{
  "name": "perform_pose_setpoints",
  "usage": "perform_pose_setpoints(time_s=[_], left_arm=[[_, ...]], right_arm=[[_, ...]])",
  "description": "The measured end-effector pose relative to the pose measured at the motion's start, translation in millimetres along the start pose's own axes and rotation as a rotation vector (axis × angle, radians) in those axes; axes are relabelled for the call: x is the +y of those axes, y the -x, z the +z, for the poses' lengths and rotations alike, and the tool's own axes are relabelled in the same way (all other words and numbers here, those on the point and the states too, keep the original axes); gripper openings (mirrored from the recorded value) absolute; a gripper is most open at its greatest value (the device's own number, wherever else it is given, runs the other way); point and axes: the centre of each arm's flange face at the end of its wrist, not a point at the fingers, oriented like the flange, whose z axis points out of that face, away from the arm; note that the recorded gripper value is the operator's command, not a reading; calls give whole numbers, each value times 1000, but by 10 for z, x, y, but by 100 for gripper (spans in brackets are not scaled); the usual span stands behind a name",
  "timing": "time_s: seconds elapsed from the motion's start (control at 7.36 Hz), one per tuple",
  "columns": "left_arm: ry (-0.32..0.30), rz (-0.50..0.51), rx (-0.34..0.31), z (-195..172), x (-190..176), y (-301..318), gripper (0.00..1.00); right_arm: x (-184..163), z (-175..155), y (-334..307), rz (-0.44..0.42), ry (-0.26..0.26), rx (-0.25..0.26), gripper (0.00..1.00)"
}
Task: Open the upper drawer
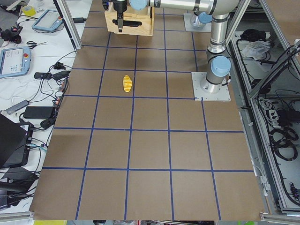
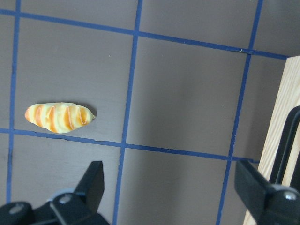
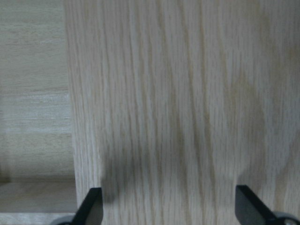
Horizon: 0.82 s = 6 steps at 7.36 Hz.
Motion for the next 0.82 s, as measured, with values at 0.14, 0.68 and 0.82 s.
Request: perform_pose_setpoints(time_s=[0.14,0.68,0.82], left_arm=[[14,10,-6,-42,52,123,100],[47,77,-38,-25,251,745,100],[53,101,-33,2,314,775,100]], right_arm=[[0,0,0,0,0,0,100],[0,0,0,0,0,0,100],[0,0,0,0,0,0,100]])
